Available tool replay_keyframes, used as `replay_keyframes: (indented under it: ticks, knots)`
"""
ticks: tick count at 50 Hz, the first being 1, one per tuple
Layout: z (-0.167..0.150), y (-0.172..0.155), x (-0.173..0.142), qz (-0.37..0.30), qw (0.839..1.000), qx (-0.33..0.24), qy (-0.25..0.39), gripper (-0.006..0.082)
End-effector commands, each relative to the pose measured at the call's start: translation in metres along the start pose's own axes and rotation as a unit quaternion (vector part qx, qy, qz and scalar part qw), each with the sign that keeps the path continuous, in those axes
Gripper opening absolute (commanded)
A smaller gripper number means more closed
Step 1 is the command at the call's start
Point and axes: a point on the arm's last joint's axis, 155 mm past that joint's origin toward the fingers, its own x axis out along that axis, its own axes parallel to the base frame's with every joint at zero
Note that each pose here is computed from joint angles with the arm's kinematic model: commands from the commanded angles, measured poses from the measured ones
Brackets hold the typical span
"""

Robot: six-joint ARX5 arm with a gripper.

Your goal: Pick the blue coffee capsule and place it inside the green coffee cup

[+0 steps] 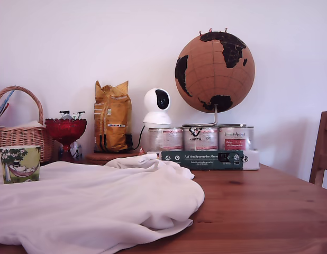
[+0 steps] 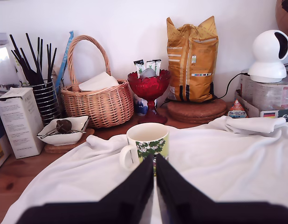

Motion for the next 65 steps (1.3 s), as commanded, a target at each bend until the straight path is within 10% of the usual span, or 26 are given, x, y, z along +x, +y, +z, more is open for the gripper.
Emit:
replay_keyframes:
  ticks: [1,23,45,58,65]
  knots:
    - [0.038,-0.005,-0.003,-0.036,0.974,-0.211,-0.076,-0.0019]
    - [0.06,0.016,-0.008,0.012,0.954,-0.28,-0.102,-0.0019]
    - [0.032,0.02,0.038,0.076,0.951,-0.282,0.1,-0.0016]
    - [-0.008,0.01,0.066,0.075,0.911,-0.3,0.273,0.0576]
    - [-0.042,0.017,0.069,0.102,0.875,-0.299,0.367,0.0595]
